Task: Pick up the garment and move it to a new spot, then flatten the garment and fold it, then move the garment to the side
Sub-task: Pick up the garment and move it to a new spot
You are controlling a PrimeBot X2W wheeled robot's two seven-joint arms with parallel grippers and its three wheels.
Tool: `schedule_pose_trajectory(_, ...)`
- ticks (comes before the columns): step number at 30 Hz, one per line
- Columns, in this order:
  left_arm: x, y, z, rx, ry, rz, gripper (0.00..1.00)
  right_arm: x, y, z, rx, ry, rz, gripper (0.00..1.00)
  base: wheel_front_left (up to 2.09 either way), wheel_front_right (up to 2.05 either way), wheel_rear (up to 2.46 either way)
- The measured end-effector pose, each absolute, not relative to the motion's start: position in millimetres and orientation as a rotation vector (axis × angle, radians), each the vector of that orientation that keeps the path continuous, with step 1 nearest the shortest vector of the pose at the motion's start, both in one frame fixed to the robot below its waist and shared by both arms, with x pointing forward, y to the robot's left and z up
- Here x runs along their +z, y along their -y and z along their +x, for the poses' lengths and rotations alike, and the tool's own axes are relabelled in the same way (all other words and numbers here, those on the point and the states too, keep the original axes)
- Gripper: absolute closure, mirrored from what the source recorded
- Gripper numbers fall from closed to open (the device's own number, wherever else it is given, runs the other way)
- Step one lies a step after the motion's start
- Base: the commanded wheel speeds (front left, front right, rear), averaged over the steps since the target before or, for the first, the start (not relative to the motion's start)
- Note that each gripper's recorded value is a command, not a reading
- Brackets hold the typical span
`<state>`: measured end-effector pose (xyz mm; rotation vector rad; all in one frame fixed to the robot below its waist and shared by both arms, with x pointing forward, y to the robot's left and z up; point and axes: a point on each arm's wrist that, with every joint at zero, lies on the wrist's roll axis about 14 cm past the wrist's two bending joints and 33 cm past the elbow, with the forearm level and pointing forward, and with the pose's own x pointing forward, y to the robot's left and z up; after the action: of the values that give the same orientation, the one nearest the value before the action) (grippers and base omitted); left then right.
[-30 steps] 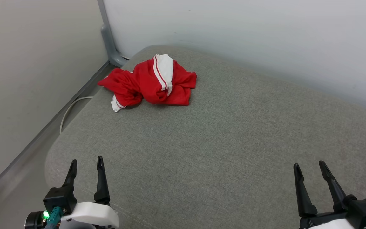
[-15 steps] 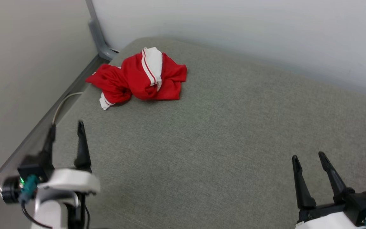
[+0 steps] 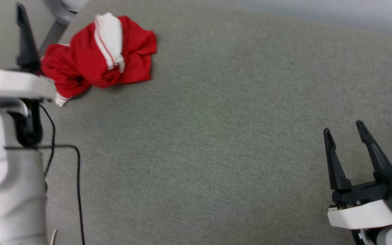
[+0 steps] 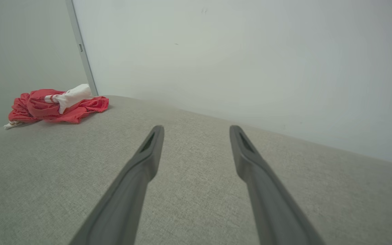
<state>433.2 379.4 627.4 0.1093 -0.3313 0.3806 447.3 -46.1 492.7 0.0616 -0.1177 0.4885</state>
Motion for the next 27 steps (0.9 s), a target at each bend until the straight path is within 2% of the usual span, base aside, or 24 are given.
schedule_pose_trajectory(6,627.8,-376.5,501.1,0.299,0.245,0.129,0.00,479.8,69.5,458.9,0.433,0.103,0.037,0.00,0.00,0.00,0.00)
schedule_pose_trajectory(13,570.2,-361.8,555.6,0.203,-0.114,0.150,0.00,469.2,87.0,466.1,0.391,0.088,0.021,0.00,0.00,0.00,0.00)
schedule_pose_trajectory(19,492.9,-349.6,560.8,0.142,-0.522,0.128,0.00,456.2,98.5,469.8,0.365,0.061,0.007,0.00,0.00,0.00,0.00)
schedule_pose_trajectory(27,412.6,-352.4,532.1,0.139,-0.933,0.065,0.00,435.9,107.8,476.2,0.344,0.021,-0.001,0.00,0.00,0.00,0.00)
